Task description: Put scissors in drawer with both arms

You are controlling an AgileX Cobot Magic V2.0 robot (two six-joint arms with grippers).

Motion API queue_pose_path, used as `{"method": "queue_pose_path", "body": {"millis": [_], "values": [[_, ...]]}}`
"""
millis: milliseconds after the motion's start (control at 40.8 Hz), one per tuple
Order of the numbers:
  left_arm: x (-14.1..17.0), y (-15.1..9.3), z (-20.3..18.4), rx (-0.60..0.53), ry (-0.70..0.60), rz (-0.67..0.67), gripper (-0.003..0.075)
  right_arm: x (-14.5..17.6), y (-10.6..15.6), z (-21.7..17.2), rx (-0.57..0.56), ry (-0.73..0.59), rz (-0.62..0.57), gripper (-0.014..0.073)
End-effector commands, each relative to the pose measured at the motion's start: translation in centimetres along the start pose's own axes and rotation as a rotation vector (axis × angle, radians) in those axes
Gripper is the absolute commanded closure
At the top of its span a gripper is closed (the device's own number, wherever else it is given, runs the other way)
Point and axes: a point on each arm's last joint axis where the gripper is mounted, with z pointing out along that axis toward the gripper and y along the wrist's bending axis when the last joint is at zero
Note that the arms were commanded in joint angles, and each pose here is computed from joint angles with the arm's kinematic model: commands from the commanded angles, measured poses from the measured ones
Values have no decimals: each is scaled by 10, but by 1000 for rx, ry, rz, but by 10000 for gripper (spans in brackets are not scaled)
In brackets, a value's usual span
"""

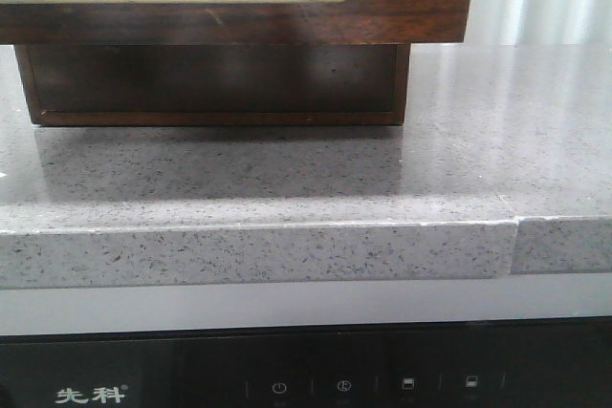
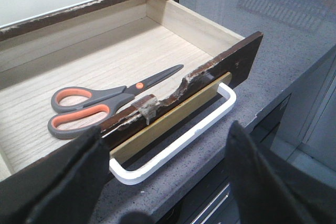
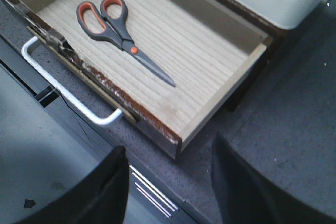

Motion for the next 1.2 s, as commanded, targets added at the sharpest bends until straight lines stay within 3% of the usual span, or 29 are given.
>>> {"method": "queue_pose_path", "body": {"millis": [0, 367, 759, 882, 1176], "values": [[-16, 0, -6, -10, -106, -8, 260, 22, 1, -20, 18, -146, 33, 203], [-16, 0, -6, -10, -106, -8, 259, 112, 7, -51, 23, -214, 12, 203], [-16, 0, -6, -10, -106, -8, 275, 123, 9, -61, 26, -254, 8, 203], [-16, 0, -6, -10, -106, -8, 370, 123, 8, -61, 26, -255, 8, 277], [-16, -1, -6, 2, -110, -22, 729, 123, 8, -61, 26, -255, 8, 656]]}}
